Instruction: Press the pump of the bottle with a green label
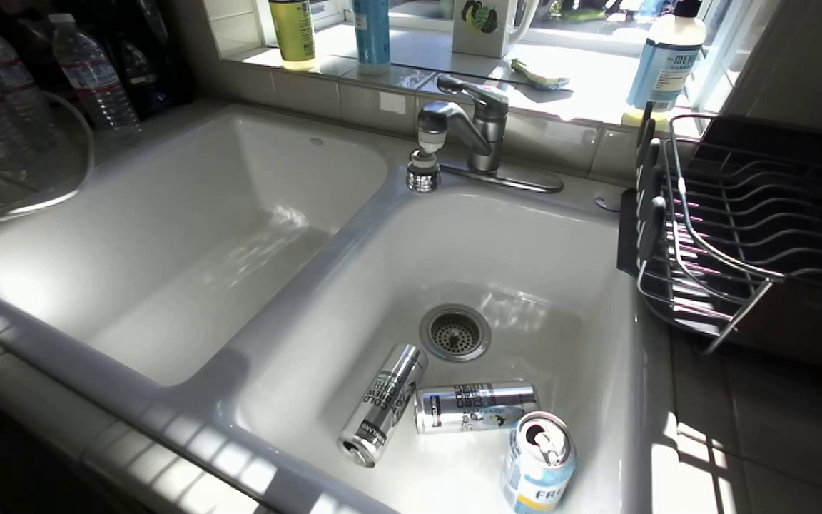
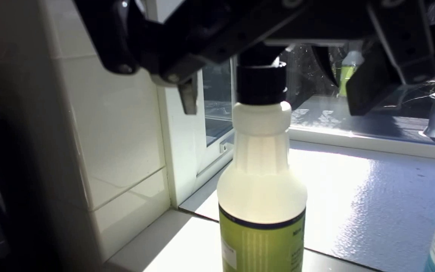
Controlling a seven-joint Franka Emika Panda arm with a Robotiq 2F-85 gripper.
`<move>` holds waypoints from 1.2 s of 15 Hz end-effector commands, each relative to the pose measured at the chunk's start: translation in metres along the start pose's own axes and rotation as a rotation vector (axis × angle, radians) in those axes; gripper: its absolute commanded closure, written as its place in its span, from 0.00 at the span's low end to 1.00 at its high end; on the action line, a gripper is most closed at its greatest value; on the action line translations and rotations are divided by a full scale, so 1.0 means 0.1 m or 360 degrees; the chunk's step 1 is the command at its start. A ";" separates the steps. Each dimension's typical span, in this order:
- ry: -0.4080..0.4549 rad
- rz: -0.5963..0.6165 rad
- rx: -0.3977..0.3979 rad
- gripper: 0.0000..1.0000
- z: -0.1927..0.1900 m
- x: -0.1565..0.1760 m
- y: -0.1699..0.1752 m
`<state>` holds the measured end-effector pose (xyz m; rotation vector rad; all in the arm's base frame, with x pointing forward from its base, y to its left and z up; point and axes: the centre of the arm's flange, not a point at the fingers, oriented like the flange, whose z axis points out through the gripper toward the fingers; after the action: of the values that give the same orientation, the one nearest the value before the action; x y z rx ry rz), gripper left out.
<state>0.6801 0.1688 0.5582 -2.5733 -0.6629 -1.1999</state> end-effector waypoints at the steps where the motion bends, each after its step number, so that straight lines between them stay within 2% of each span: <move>1: -0.0046 0.0031 -0.0006 0.05 -0.04 -0.08 -0.03; 2: -0.0038 0.0035 0.0003 0.01 -0.03 -0.08 -0.03; 3: -0.0036 0.0038 0.0011 0.04 -0.02 -0.08 -0.03; 5: -0.0038 0.0038 0.0037 0.00 -0.01 -0.07 -0.03; 12: -0.0095 0.0037 0.0060 0.00 0.09 -0.06 -0.04; 13: -0.0052 0.0015 0.0037 0.00 0.06 -0.06 -0.03; 18: -0.0048 0.0014 0.0035 0.00 0.06 -0.05 -0.02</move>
<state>0.6798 0.1716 0.5507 -2.5783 -0.6664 -1.1468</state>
